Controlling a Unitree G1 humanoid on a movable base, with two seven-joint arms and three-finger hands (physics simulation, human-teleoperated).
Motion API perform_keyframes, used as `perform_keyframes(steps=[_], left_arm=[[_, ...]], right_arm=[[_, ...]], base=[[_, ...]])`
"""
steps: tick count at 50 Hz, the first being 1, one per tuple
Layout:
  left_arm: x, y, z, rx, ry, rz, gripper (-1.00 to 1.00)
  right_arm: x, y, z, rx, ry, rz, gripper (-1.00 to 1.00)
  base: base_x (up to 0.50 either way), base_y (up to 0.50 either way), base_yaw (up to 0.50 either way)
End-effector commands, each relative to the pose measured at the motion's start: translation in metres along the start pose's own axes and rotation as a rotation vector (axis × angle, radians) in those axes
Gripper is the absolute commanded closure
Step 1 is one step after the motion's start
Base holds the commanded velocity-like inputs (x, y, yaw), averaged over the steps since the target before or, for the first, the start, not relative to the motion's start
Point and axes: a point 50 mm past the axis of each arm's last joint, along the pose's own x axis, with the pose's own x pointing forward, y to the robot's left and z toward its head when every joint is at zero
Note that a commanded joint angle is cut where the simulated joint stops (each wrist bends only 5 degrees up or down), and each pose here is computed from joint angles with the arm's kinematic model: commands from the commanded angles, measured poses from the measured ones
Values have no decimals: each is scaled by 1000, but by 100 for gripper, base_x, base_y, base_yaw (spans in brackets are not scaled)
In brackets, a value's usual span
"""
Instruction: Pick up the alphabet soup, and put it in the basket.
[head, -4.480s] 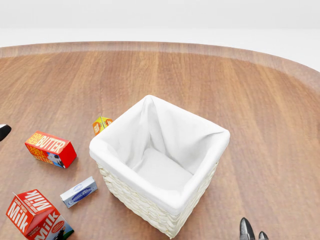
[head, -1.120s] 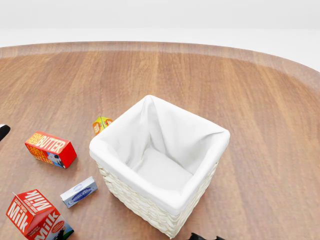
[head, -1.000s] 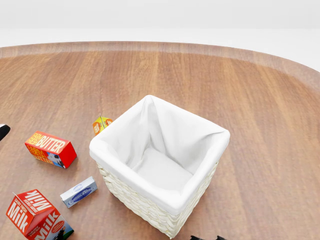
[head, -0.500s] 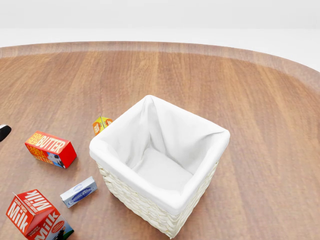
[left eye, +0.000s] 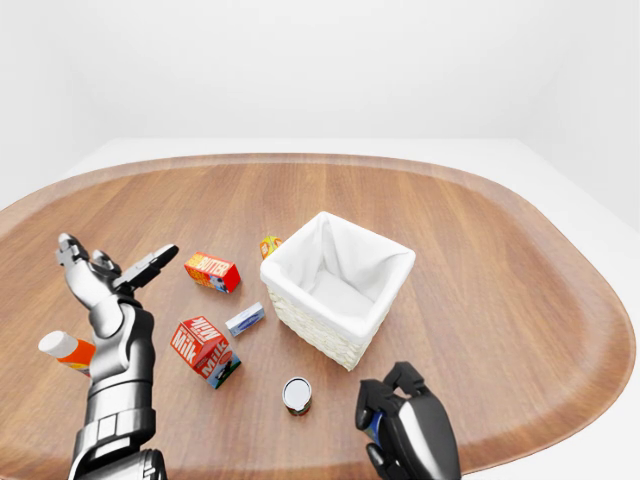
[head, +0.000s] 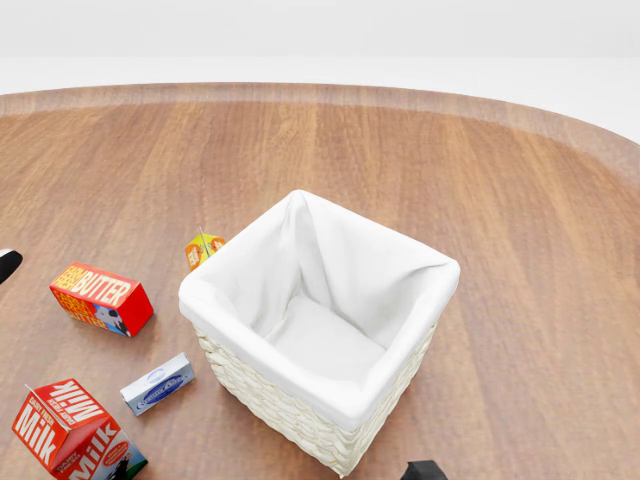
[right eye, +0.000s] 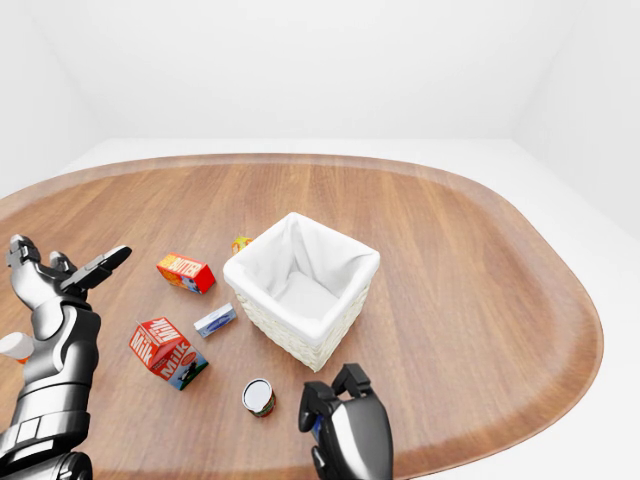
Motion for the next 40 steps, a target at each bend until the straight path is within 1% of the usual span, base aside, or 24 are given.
perform_keyframes(steps=[1, 9, 10, 11, 12, 13, 14, 15, 16, 17, 18, 19, 20, 23, 24, 29, 30, 34, 38, 40], left_arm=[[0, 0, 0, 0, -1, -1, -100], [0, 0, 1, -1, -4, 0, -100], [0, 0, 0, 0, 1, 0, -100], [0, 0, 0, 1, 2, 0, -100], [0, 0, -1, 1, 4, 0, -100], [0, 0, -1, 1, 4, 0, -100], [0, 0, -1, 0, 2, 0, -100], [0, 0, -1, 1, 3, 0, -100], [0, 0, -1, 1, 3, 0, -100], [1, 0, -3, 5, 13, 0, -100], [1, 0, -3, 5, 14, 0, -100], [0, 0, 0, 1, -2, 1, -100], [0, 0, 0, 2, 1, 1, -100], [0, 0, -2, 6, 10, 2, -100], [1, 0, -3, 8, 11, 3, -100], [1, 0, -3, 8, 12, 3, -100], [0, 0, -2, 8, 8, 4, -100], [0, 0, -1, 6, 2, 5, -100], [0, 0, 0, 4, 1, 4, -100], [0, 0, -1, 4, 2, 4, -100]], right_arm=[[0, -17, 13, 66, -51, -39, 100], [0, -20, 12, 69, -47, -45, 100], [0, -19, 2, 76, 2, -37, 100], [0, -19, 1, 75, 7, -36, 100], [-2, -14, -14, 85, 89, -19, 100], [-2, -13, -16, 82, 99, -19, 100], [-5, -8, -33, 83, 182, -2, 100], [-7, -5, -43, 80, 235, 6, 100], [-7, -5, -45, 75, 242, 4, 100], [-15, 0, -67, 72, 355, 25, 100], [-16, 1, -69, 62, 369, 22, 100], [-22, 0, -80, 49, 427, 23, 100], [-26, -1, -85, 31, 455, 18, 100], [-31, -10, -87, 0, 480, -17, 100], [-32, -19, -85, -19, 479, -48, 100], [-33, -21, -87, -46, 496, -68, 100], [-28, -43, -73, -90, 431, -151, 100], [-23, -61, -65, -174, 411, -248, 100], [-22, -67, -61, -219, 416, -251, 100], [-19, -76, -53, -256, 395, -254, 100]], base=[[0, 0, 0], [0, 0, 0], [0, 0, 0], [0, 0, 0], [0, 0, 0], [0, 0, 0], [0, 0, 0], [0, 0, 0], [0, 0, 0], [0, 0, 0], [0, 0, 0], [0, 0, 0], [0, 0, 0], [0, 0, 0], [0, 0, 0], [0, 0, 0], [0, 0, 0], [0, 0, 0], [0, 0, 0], [0, 0, 0]])
